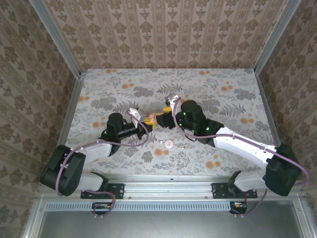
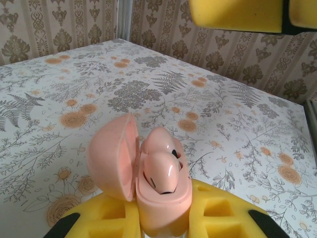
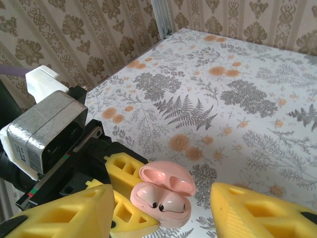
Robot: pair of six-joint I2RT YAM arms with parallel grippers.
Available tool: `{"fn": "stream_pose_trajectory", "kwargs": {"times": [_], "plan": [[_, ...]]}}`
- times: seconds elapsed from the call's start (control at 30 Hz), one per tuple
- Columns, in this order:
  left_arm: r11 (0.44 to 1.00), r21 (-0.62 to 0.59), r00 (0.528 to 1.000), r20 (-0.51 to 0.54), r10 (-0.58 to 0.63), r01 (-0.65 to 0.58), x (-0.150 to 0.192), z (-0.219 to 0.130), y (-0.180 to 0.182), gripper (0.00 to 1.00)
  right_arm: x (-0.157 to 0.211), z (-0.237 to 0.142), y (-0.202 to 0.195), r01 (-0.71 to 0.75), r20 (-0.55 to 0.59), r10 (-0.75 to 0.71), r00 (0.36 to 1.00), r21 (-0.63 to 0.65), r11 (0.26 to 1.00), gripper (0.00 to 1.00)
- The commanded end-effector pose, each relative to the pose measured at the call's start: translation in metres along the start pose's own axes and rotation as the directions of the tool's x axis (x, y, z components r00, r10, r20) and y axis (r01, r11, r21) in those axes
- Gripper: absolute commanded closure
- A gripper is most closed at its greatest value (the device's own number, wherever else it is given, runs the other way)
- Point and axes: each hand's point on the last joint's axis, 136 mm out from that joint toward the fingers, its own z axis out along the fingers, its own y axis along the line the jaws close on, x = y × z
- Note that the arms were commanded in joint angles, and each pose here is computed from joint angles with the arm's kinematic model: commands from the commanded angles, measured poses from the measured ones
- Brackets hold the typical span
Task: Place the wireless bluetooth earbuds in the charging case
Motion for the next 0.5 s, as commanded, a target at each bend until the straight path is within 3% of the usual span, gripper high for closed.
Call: {"fn": "stream_pose_trajectory", "kwargs": {"times": [0.0, 0.37, 0.47], "plan": [[0.999, -0.002, 0.999, 0.016, 0.046, -0.046, -0.013, -0.001, -0.002, 0.87, -0.007, -0.009, 0.001, 0.067, 0.022, -0.066, 0.998, -0.005, 0.998, 0.43], [0.998, -0.007, 0.998, -0.006, 0.069, -0.07, -0.013, -0.008, -0.009, 0.87, -0.007, -0.011, -0.012, 0.133, 0.011, -0.133, 0.991, -0.019, 0.991, 0.21], [0.996, -0.014, 0.996, 0.003, 0.087, -0.087, -0.017, -0.011, -0.01, 0.87, -0.01, -0.013, -0.018, 0.116, 0.012, -0.116, 0.993, -0.039, 0.992, 0.06]]}}
